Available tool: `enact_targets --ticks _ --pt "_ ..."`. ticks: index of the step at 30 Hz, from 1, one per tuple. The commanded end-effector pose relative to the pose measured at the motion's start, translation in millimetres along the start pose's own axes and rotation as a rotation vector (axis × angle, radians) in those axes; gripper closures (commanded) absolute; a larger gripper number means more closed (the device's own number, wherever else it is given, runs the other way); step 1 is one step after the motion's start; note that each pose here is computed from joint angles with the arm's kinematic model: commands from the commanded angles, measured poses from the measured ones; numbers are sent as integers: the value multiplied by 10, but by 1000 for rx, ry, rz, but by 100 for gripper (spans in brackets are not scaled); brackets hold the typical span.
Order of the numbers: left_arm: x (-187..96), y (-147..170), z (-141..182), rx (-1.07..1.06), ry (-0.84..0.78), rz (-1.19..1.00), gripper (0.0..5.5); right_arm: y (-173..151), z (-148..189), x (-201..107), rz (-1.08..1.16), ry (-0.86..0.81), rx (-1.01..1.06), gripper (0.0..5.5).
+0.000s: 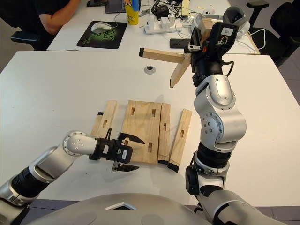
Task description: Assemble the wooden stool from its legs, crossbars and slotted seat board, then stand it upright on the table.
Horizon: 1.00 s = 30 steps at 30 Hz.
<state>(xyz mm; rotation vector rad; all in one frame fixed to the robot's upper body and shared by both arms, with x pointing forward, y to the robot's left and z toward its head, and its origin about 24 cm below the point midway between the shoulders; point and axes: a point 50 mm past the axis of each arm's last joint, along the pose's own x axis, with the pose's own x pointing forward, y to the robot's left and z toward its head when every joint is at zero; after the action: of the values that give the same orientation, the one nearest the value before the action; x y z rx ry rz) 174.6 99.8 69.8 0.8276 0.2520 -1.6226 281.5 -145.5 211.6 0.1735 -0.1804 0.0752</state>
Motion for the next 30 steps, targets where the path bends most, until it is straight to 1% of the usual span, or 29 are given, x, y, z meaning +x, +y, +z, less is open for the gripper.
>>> enact_targets --ticks 1,10,16,22,26,30 --pt "109 -57 -24 -8 48 57 104 43 23 -17 27 -2 5 446" --pt "267 68 -90 -16 125 221 104 90 8 -43 50 6 1 446" --pt "343 187 -116 -63 123 286 104 112 7 -32 59 4 4 446" --pt "283 398 -277 -69 183 356 104 111 29 -13 64 -7 13 446" --pt "243 514 -327 -77 186 388 104 90 12 -21 67 1 25 446" --pt "185 623 -345 -85 173 427 104 52 -100 -124 85 76 101 446"
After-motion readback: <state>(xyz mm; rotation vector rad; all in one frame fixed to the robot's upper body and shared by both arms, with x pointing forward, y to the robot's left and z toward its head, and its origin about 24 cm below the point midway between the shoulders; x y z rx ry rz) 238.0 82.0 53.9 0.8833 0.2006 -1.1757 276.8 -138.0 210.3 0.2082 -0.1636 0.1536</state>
